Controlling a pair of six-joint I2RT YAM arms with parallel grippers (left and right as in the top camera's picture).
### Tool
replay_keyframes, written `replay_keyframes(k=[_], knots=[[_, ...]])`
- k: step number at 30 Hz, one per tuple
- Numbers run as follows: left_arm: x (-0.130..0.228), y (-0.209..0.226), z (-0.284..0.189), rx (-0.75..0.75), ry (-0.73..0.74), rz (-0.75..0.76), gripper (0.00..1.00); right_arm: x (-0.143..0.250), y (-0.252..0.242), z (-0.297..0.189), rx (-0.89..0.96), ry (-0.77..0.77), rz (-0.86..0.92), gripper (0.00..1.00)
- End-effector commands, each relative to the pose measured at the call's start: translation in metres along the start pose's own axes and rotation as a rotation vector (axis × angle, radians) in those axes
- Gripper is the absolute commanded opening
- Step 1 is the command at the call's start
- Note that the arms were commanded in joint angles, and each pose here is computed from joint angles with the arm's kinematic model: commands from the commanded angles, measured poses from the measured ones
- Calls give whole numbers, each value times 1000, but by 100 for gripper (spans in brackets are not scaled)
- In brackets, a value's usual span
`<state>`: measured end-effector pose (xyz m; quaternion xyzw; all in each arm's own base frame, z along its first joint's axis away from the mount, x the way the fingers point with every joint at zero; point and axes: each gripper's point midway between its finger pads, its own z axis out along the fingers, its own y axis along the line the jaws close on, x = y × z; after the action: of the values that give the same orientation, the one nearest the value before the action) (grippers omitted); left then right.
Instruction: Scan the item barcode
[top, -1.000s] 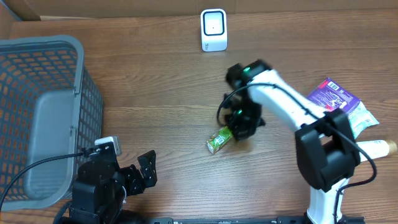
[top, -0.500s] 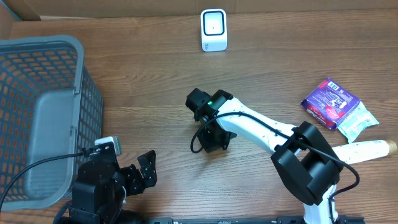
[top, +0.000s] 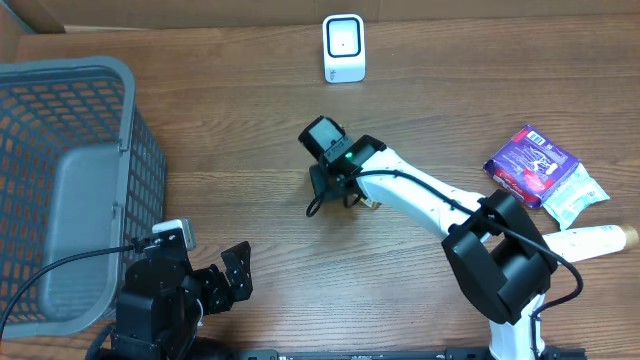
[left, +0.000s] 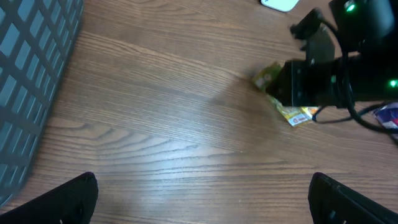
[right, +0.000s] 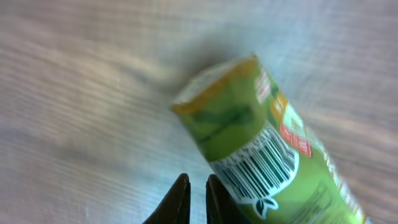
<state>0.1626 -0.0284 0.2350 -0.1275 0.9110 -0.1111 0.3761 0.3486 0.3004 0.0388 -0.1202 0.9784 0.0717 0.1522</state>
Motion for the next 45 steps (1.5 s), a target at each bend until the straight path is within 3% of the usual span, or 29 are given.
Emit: replay_keyframes(k=[1, 9, 12, 15, 18, 22, 31, 43, 45], knots=[[-1, 2, -1, -7, -12, 2, 100, -11, -11, 6, 52, -49, 44, 12], [-1, 2, -1, -7, -12, 1, 100, -35, -16, -50, 28, -98, 76, 13], [-1, 2, -1, -7, -12, 2, 100, -44, -41, -80, -15, -104, 141, 29], [-1, 2, -1, -7, -12, 2, 100, -37, -54, -74, -128, -14, 94, 34], [-1, 2, -1, -7, -12, 2, 100, -30, -55, -60, -246, 41, 37, 28], [-1, 2, -1, -7, -12, 2, 100, -19, -63, -32, -244, 81, 47, 16], [-1, 2, -1, -7, -12, 2, 99, -1, -44, -10, -247, 135, 1, 8], [-1, 2, -1, -7, -12, 2, 100, 20, 5, -11, -217, 142, -90, 8], [-1, 2, -1, -7, -12, 2, 100, 17, 7, -15, -217, 139, -82, 12]])
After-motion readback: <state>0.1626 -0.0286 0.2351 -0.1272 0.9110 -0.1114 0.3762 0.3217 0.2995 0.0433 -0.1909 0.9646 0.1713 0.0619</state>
